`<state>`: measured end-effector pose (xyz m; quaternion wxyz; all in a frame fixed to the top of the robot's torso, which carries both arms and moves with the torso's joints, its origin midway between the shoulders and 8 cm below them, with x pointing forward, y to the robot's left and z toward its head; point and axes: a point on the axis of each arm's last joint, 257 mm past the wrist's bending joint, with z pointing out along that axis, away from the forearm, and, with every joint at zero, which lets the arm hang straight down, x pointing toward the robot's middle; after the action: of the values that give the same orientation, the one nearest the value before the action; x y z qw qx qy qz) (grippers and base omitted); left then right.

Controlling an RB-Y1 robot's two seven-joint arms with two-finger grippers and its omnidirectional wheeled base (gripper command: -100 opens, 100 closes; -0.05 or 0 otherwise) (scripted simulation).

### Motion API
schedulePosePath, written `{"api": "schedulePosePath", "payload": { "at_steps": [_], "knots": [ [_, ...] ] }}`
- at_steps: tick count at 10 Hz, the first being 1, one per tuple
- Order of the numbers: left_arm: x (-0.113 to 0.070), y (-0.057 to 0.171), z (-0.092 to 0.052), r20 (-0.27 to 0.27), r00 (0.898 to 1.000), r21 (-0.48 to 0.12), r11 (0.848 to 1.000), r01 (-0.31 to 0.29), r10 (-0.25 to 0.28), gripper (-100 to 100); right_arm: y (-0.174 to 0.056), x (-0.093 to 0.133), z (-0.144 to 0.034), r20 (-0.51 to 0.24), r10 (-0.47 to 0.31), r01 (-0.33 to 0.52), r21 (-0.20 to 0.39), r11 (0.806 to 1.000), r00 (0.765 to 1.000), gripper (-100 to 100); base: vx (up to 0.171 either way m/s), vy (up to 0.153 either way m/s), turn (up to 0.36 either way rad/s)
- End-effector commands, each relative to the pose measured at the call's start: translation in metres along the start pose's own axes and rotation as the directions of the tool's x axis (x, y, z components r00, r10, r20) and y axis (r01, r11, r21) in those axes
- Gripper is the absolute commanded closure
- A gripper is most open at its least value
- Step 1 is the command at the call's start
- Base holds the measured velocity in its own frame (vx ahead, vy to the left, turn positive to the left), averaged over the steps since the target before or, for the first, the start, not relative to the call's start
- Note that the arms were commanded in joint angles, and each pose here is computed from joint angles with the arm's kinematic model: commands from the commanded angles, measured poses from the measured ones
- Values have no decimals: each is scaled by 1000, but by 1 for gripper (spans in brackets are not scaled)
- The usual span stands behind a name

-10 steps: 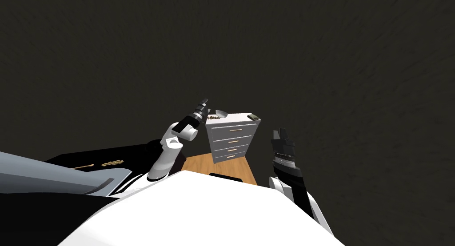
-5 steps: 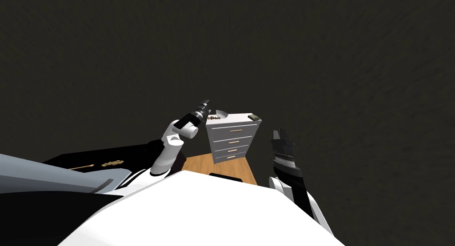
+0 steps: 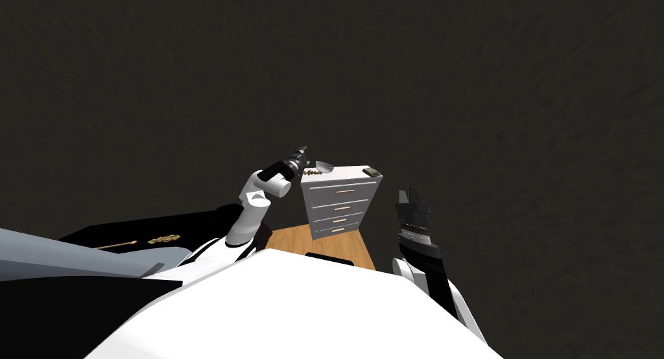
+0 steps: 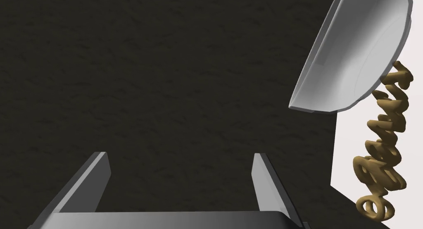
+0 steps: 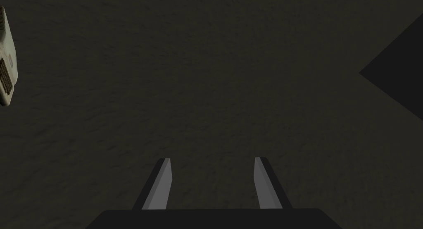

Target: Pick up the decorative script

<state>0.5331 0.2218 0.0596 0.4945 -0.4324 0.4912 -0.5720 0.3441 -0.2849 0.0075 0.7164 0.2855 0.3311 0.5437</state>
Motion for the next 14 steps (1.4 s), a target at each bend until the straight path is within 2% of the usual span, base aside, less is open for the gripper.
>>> {"api": "schedulePosePath", "payload": {
  "at_steps": [1,2,4,5,7,8,10,11,13,14],
  "knots": [
    [-2,7,0,9,1000,-30,1000,5,-5,-100,0,0,0,0,0,0,0,1000,1000,0,12,7,-2],
    [4,5,7,-3,999,-51,998,39,-39,-100,0,0,0,0,0,0,0,1000,1000,0,21,15,6],
    [0,15,6,13,999,-90,995,39,-38,-100,0,0,0,0,0,0,0,1000,1000,0,19,13,-1],
    [7,13,12,0,997,-110,991,72,-73,-100,0,0,0,0,0,0,0,1000,1000,0,21,14,0],
    [3,24,11,18,997,-152,986,72,-70,-100,0,0,0,0,0,0,0,1000,1000,0,19,13,-3],
    [10,23,16,8,994,-176,979,105,-105,-100,0,0,0,0,0,0,0,1000,1000,0,23,20,-3],
    [6,33,14,26,995,-216,971,104,-101,-100,0,0,0,0,0,0,0,1000,1000,0,20,16,-4],
    [14,32,19,15,991,-239,962,135,-136,-100,0,0,0,0,0,0,0,1000,1000,0,26,14,-8],
    [11,43,16,35,991,-279,951,135,-130,-100,0,0,0,0,0,0,0,1000,1000,0,21,16,-5],
    [19,43,20,27,986,-306,938,163,-162,-100,0,0,0,0,0,0,0,1000,1000,0,25,22,-11]
  ]
}}
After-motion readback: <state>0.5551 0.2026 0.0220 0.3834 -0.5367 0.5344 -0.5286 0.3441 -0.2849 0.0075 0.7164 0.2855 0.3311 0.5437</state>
